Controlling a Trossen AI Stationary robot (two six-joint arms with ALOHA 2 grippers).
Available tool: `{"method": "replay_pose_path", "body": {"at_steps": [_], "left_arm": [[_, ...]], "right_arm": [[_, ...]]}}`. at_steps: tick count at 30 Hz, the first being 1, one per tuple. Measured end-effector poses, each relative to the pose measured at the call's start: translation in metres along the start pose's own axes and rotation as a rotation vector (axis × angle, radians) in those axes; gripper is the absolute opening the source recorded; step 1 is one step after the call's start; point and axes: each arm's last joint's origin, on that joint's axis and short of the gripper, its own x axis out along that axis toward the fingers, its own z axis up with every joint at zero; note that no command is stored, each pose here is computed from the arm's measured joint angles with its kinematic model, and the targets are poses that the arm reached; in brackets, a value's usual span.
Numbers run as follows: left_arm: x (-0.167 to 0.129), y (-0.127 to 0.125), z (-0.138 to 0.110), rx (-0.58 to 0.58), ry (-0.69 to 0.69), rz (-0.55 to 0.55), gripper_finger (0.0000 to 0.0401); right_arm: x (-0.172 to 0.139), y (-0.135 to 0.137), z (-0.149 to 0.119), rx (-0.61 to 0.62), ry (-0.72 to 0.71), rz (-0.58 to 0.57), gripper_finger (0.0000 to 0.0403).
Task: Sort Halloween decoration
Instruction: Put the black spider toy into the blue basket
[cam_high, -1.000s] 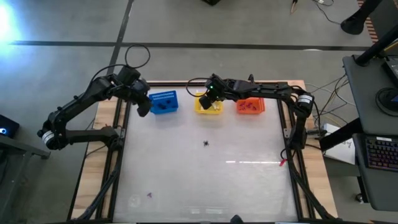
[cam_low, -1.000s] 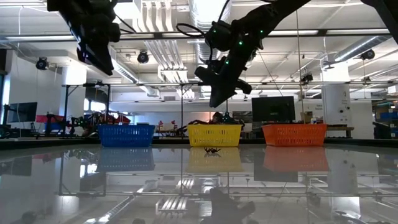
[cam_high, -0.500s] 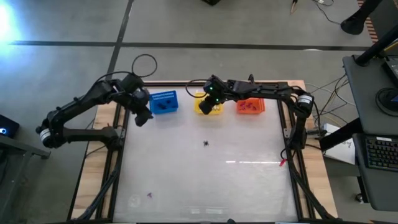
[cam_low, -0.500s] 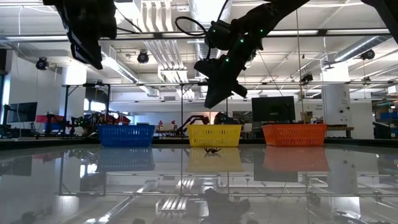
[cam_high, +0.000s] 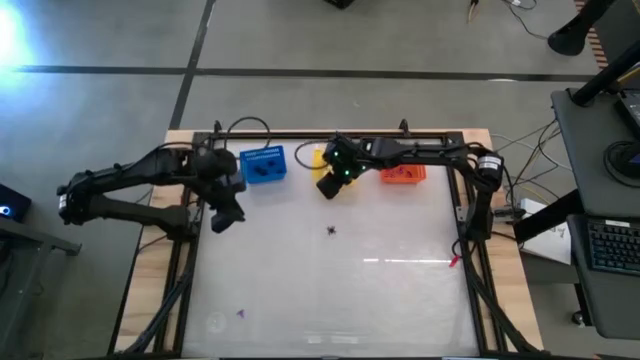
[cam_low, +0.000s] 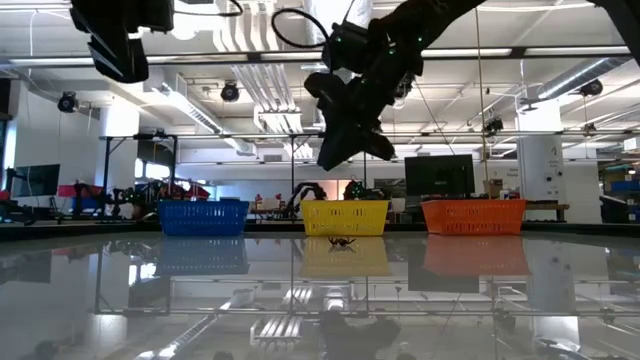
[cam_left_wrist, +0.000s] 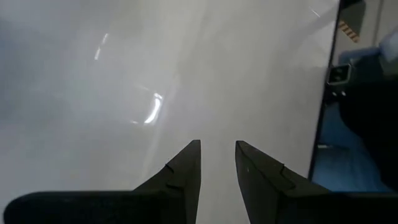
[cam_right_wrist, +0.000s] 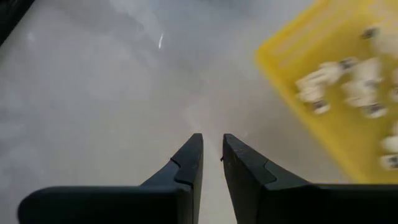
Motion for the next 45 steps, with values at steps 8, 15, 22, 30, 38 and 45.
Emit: {"method": "replay_pose_path", "body": {"at_steps": [8, 15, 22, 30, 38, 45], "left_arm": [[-0.001, -0.014, -0.009, 0.054, 0.018, -0.042, 0.0082], [-0.006, -0.015, -0.012, 0.117, -0.003, -0.051, 0.0082], [-0.008, -0.015, -0.015, 0.162, -0.002, -0.05, 0.0082], [-0.008, -0.014, -0.017, 0.24, 0.014, -0.046, 0.0082], [-0.008, -0.014, -0.017, 0.242, 0.021, -0.044, 0.0082], [-0.008, -0.014, -0.017, 0.242, 0.021, -0.044, 0.0082]], "right_arm": [[0.008, 0.042, -0.025, -0.082, 0.053, 0.046, 0.0117], [0.01, 0.059, -0.038, 0.095, 0.006, -0.06, 0.0164], [0.018, 0.072, -0.055, 0.253, 0.016, -0.139, 0.0171], [0.052, 0.078, -0.082, 0.318, 0.1, -0.223, 0.0171], [0.073, 0.076, -0.095, 0.371, 0.141, -0.271, 0.0171], [0.089, 0.072, -0.105, 0.359, 0.169, -0.322, 0.0171]]}}
